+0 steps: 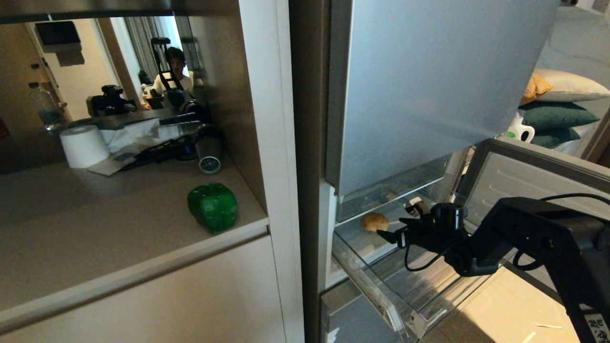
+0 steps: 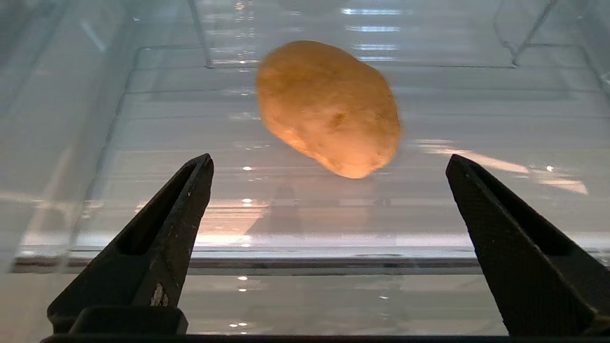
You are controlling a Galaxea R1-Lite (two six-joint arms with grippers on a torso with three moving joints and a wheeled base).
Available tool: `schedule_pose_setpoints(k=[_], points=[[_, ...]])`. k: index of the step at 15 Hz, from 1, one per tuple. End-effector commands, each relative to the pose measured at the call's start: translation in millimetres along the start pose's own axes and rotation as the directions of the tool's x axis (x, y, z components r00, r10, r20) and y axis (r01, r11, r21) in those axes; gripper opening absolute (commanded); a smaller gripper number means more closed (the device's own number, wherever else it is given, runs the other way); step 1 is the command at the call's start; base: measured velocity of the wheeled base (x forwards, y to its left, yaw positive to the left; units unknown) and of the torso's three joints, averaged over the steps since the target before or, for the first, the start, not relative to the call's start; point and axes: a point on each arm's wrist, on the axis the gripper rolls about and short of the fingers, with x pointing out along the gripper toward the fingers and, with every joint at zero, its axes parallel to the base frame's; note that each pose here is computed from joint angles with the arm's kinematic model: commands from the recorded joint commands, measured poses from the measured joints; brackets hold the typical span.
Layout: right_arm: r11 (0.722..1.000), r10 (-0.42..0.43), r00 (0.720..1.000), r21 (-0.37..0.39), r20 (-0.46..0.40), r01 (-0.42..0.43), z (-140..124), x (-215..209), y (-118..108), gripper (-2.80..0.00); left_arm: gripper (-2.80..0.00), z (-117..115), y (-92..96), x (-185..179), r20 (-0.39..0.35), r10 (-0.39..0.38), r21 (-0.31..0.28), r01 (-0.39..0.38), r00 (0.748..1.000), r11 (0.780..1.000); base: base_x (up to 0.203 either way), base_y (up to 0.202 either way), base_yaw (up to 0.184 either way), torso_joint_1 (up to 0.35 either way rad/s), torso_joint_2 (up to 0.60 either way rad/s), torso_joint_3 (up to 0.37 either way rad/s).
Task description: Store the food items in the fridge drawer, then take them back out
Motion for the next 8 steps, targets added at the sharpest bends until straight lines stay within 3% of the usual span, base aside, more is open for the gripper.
schedule_pose_setpoints(k=[1, 8], points=[[1.000, 0.001, 1.000, -0.006, 0.011, -0.001, 6.7, -4.1, 1.0, 0.00, -2.80, 0.0, 0.0, 0.0, 0.000, 0.000, 0.000, 0.000, 1.000, 1.000, 0.000, 0.000, 0.000, 0.000, 0.00, 0.000], [1.000, -0.023, 1.000, 0.004, -0.001, 0.023, 1.9, -10.5, -8.4, 0.00, -2.80, 0.0, 0.0, 0.0, 0.000, 0.000, 0.000, 0.000, 1.000, 1.000, 0.000, 0.000, 0.000, 0.000, 0.00, 0.000]])
